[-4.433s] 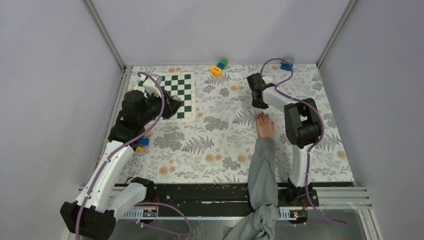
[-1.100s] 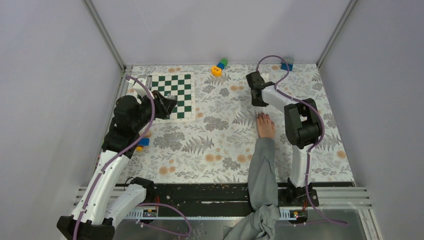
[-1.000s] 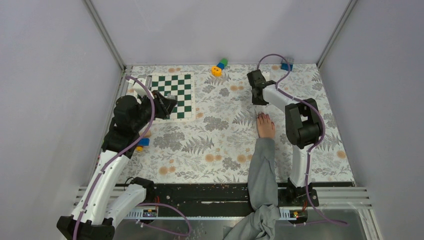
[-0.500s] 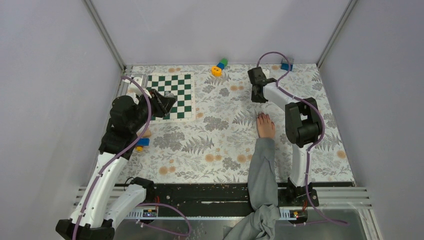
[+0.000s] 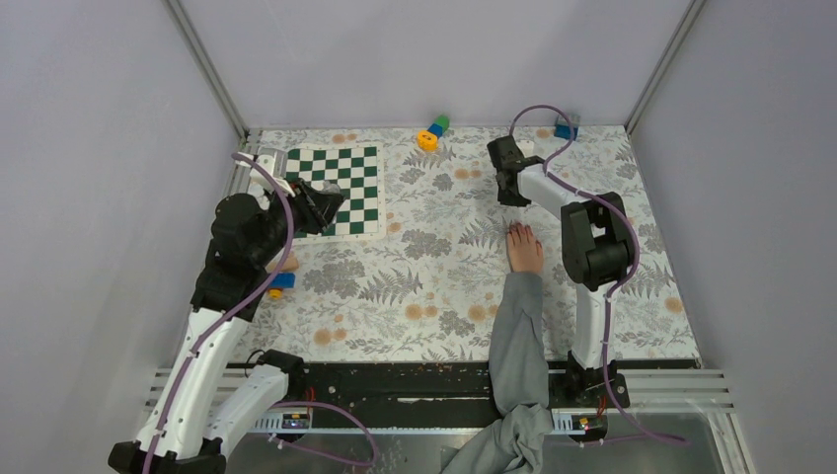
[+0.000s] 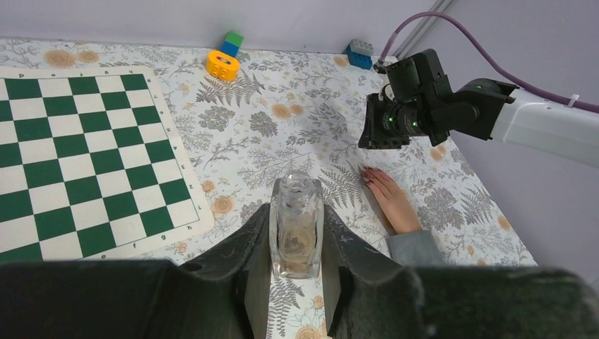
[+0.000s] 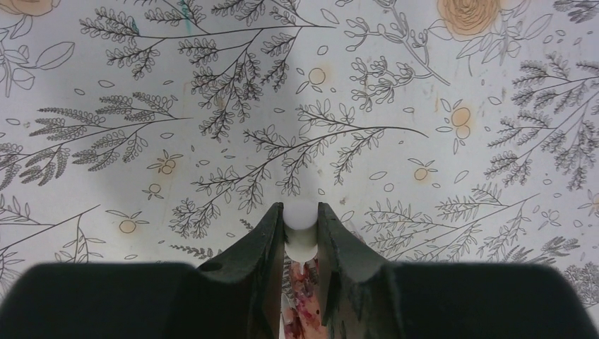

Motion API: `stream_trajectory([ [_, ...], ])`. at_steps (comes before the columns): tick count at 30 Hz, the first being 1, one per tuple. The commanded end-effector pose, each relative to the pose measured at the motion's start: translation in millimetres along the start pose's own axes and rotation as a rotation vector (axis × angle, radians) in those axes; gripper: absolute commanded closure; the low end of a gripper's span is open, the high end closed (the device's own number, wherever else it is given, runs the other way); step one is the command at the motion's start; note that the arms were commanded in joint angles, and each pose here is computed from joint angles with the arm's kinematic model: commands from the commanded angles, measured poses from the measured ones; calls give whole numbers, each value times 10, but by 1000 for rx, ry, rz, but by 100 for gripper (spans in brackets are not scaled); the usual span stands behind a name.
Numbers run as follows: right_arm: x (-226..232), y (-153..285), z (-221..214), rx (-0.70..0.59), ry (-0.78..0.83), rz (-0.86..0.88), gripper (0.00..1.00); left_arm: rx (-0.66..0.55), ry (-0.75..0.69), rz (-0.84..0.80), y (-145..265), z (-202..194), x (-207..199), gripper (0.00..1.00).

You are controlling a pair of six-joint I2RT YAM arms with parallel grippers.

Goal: Paint the nails
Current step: Paint the nail polish on the nail.

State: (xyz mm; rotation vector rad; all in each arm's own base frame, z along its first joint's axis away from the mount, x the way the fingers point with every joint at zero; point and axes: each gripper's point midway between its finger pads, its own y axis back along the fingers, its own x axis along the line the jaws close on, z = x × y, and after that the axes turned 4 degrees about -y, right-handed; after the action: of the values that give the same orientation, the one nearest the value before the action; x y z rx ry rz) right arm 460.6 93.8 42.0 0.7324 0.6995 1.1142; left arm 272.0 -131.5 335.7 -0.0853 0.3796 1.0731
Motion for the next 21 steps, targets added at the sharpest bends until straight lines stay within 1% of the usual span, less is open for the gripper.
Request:
stream_trajectory([
  [1,-53,3,-3,-29,13,-83,100,-97,-15,-5,85,310,-77,100],
  [12,-17,37,-57,-13,46,-56,100,-93,-23,-10,72,317,-84,100],
  [21,-44,82,-121,-13,50,-66,100,-94,-29,-19,47,331,-95,100],
])
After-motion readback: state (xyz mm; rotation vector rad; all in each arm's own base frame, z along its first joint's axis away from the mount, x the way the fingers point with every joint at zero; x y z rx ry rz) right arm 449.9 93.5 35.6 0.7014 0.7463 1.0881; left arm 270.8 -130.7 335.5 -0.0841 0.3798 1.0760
